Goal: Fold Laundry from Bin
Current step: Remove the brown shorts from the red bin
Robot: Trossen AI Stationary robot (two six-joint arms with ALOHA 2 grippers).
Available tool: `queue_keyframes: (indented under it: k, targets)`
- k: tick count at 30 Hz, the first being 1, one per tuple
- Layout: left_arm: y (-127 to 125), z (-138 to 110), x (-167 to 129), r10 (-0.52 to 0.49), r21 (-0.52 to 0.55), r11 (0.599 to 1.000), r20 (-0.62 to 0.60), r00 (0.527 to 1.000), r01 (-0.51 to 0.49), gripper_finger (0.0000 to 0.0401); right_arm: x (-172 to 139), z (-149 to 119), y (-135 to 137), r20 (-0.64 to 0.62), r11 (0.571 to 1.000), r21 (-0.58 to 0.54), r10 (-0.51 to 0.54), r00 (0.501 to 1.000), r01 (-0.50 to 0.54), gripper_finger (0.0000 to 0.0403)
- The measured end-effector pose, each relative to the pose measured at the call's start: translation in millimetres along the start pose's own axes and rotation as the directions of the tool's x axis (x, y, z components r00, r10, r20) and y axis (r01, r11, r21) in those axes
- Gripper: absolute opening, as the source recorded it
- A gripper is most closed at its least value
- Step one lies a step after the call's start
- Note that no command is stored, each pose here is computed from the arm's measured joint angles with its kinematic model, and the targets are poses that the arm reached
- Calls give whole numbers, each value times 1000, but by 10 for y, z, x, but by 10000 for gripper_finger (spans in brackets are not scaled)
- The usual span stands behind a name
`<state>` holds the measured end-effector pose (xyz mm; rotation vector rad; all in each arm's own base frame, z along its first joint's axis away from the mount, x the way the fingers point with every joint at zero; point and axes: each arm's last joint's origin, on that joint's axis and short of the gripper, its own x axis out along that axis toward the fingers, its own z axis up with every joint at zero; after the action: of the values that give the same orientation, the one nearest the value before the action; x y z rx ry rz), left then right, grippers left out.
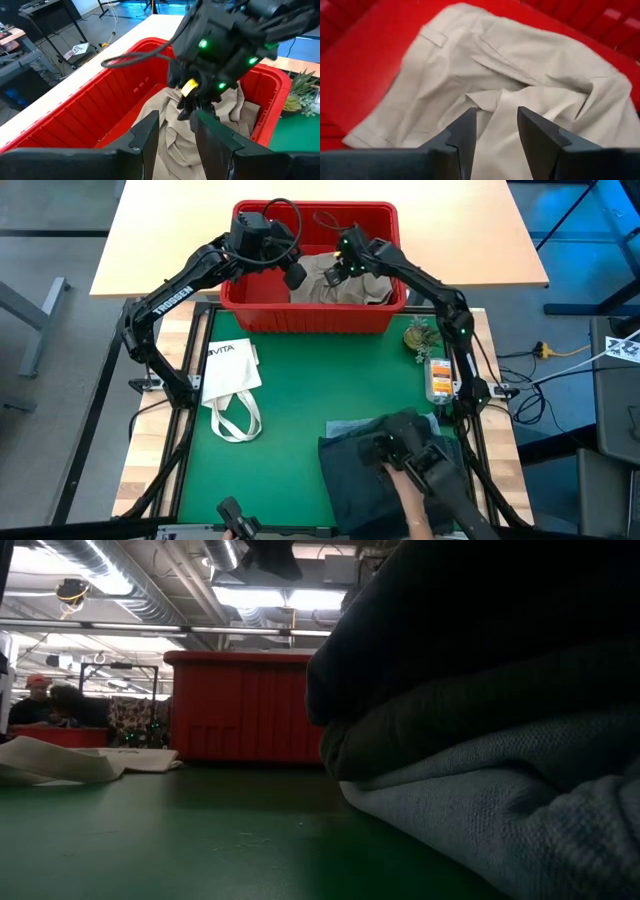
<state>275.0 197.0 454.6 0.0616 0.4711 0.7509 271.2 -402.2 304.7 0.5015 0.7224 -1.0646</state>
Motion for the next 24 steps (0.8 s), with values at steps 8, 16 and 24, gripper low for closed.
queue_keyframes:
  k: [8,16,24]
  targets:
    - [-41,7,-8,-11,4,1000,3,1000,11,119,203,-69,-92,-39,996,21,-91,995,92,143]
    - [-102,18,-20,-28,17,999,9,1000,28,119,374,-147,-214,-99,987,99,-114,988,124,143]
    - [-101,18,-20,-29,20,999,9,1000,28,119,534,-200,-271,-122,983,126,-121,985,137,143]
